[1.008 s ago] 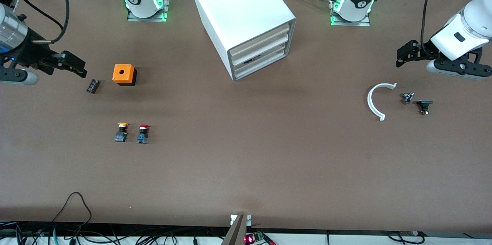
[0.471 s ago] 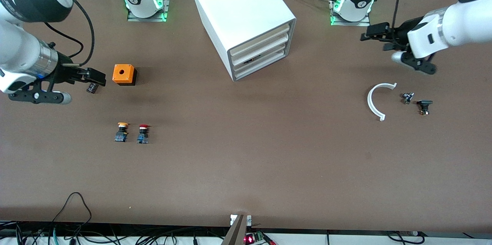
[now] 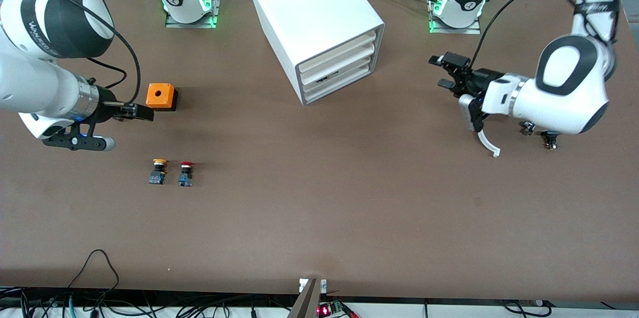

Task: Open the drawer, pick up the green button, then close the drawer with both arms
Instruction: 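Reach the left gripper to the drawer handle while the right gripper moves inward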

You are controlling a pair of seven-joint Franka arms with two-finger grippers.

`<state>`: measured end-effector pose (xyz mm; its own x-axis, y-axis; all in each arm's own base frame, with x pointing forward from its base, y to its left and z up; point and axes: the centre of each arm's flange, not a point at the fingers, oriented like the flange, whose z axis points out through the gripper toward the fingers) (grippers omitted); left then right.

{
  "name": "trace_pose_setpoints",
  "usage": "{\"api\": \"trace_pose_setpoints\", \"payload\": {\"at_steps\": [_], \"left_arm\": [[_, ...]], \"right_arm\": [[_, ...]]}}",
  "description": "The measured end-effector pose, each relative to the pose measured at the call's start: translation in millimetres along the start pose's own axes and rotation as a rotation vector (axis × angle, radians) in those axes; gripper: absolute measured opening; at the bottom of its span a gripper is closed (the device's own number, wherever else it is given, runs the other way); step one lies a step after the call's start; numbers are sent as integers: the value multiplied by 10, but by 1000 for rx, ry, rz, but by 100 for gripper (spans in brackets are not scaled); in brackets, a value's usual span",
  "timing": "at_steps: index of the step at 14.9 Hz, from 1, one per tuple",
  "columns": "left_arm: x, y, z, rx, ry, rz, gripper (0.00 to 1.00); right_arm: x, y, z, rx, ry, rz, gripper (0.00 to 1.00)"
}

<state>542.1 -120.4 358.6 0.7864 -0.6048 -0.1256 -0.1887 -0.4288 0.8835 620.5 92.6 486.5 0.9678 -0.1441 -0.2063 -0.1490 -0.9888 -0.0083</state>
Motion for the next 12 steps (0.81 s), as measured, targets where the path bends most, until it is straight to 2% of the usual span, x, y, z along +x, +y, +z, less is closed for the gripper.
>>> {"api": "trace_pose_setpoints", "payload": {"at_steps": [1, 3, 7, 9, 10, 12], "left_arm": [[66, -132, 134, -45, 4, 7, 100], [163, -327, 463, -79, 40, 28, 100], [67, -626, 1253, -93, 199, 147, 100], [-86, -764, 1652, -135, 282, 197, 100], [-158, -814, 1786, -148, 300, 207, 100], [-245, -873, 1904, -161, 312, 207, 93]], "right_arm": [[12, -63, 14, 19, 5, 24, 100], [25, -210, 77, 36, 3, 69, 100], [-33, -743, 149, 39, 32, 130, 100], [-60, -981, 132, 43, 45, 187, 100], [-66, -1083, 117, 46, 51, 209, 100], [-49, -1229, 95, 54, 61, 262, 100]]}}
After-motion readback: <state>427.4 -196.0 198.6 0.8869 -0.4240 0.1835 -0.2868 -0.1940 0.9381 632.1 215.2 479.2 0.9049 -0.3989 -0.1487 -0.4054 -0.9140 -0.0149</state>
